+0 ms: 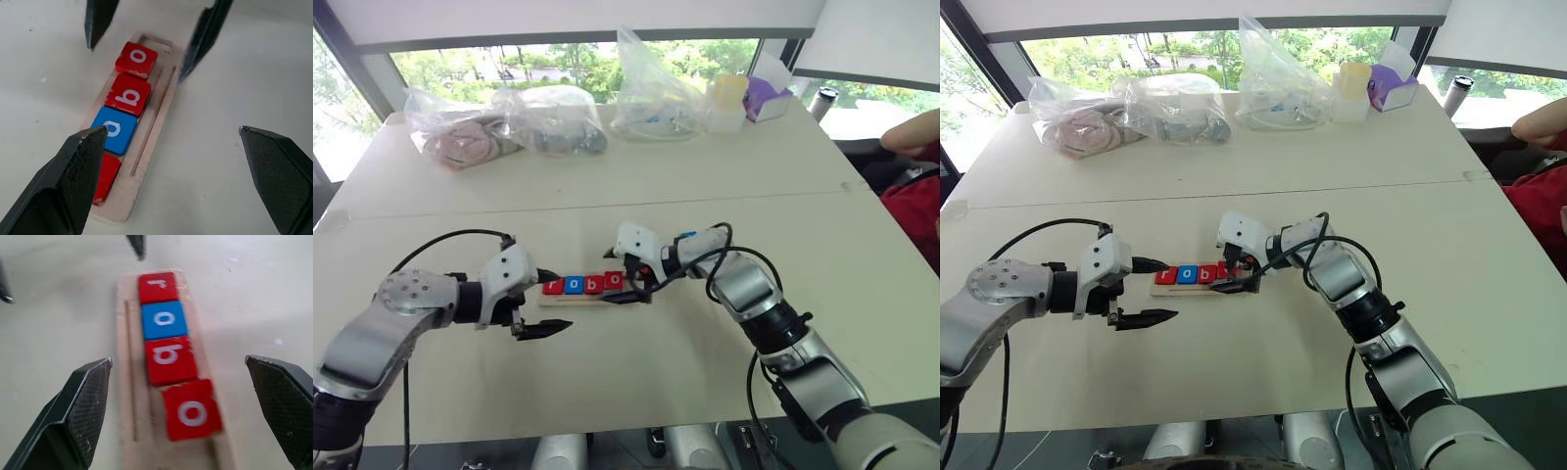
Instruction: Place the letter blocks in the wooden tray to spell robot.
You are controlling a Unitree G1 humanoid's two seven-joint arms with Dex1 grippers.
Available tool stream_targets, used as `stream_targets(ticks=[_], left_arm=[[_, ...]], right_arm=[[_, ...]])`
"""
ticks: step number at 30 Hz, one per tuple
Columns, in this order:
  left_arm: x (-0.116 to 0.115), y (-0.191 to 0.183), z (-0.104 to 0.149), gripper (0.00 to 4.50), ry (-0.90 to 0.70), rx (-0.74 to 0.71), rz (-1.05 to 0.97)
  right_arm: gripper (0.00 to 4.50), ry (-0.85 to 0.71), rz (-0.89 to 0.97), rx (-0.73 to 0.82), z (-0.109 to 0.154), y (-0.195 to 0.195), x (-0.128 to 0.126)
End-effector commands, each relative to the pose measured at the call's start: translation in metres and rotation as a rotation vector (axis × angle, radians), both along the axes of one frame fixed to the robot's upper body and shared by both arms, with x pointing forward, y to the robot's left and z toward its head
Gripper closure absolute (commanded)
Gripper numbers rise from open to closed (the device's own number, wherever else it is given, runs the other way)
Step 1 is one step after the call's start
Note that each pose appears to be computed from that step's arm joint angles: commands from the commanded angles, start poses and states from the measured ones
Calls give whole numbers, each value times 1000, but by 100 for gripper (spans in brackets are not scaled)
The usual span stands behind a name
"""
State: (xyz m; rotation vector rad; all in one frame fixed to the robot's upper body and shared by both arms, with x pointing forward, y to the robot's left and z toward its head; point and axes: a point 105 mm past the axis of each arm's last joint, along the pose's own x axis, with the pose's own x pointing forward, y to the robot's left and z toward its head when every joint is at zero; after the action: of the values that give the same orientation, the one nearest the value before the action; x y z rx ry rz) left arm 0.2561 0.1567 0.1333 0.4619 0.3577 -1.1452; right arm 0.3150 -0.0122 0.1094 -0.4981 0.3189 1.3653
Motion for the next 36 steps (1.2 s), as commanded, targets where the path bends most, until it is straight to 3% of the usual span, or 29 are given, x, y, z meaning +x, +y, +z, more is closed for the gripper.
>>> stream_targets(ticks=[1, 15, 22, 26, 29, 32, 34, 36], left_arm=[[4, -3, 6, 0, -35, -4, -9], [12, 2, 0, 0, -45, -6, 8], [12, 3, -3, 0, -49, -8, 8], [13, -2, 8, 0, -73, -59, 9], [17, -14, 32, 0, -102, -165, 8], [22, -21, 46, 0, -118, -246, 19], [32, -23, 61, 0, -129, -327, 46], [37, -23, 63, 0, -134, -320, 51]], right_arm=[[3, 16, 16, 16, -2, 0, -7], [3, 32, 41, 59, 4, 6, -20], [3, -6, -35, 102, 19, 0, -10], [3, -72, -216, 201, 52, -18, 12], [3, -137, -556, 275, 81, -61, 42], [3, -101, -808, 289, 75, -88, 49], [3, -64, -1036, 274, 55, -114, 50], [3, -71, -1125, 240, 43, -124, 47]])
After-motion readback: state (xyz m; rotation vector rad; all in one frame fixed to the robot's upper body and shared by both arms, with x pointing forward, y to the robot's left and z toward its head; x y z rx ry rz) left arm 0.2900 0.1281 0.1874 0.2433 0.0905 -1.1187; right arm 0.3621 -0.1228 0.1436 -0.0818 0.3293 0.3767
